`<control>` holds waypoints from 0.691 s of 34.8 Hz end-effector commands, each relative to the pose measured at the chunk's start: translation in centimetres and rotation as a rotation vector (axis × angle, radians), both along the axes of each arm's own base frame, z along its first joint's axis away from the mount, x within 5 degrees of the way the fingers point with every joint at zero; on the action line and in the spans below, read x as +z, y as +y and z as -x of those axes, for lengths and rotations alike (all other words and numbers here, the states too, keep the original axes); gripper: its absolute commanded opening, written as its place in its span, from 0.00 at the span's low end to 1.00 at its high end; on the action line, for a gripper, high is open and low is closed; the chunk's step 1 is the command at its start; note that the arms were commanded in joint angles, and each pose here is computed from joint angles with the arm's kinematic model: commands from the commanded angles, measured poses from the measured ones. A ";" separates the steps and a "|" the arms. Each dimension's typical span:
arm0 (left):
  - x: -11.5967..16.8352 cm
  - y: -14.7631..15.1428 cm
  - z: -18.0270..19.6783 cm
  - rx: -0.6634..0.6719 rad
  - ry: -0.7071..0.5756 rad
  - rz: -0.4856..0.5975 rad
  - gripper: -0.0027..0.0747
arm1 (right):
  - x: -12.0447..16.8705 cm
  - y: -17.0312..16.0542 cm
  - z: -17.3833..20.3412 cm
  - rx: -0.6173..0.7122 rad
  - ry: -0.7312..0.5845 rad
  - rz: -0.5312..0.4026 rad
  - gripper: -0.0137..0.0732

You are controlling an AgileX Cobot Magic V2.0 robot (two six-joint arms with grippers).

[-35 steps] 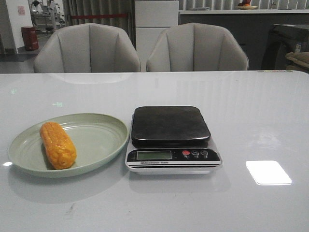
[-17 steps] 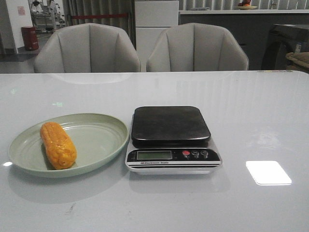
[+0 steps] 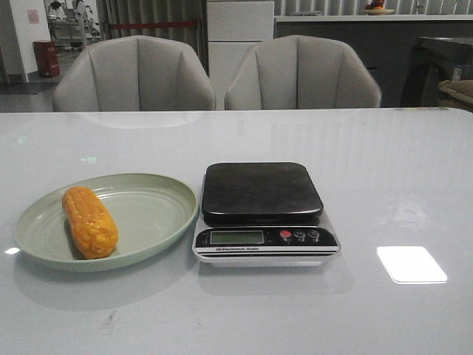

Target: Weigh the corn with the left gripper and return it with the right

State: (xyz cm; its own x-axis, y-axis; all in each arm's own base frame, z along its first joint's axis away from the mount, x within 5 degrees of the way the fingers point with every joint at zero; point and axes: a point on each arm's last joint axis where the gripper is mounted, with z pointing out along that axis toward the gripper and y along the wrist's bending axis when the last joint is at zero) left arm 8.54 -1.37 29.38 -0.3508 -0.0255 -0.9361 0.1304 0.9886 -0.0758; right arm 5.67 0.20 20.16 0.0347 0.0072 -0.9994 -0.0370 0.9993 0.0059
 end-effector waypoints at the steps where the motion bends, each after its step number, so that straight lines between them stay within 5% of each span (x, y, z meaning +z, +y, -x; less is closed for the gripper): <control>1: 2.3 -0.6 -1.4 -0.029 -0.046 0.019 0.73 | 0.5 0.0 0.2 0.005 -0.093 0.015 0.38; 14: 2.3 -3.2 -10.2 -0.020 0.254 0.184 0.76 | 0.5 0.0 0.2 0.005 -0.093 0.015 0.38; 24: -1.2 -6.8 -15.8 -0.085 0.457 0.144 0.75 | 0.5 0.0 0.2 0.005 -0.093 0.015 0.38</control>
State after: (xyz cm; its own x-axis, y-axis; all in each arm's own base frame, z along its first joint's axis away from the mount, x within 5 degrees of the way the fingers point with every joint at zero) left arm 22.73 -6.76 27.30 -0.7658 -0.0824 -0.6378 0.1040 0.9628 -0.2493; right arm 5.67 0.20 20.16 0.0347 0.0072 -0.9994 -0.0370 0.9993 0.0059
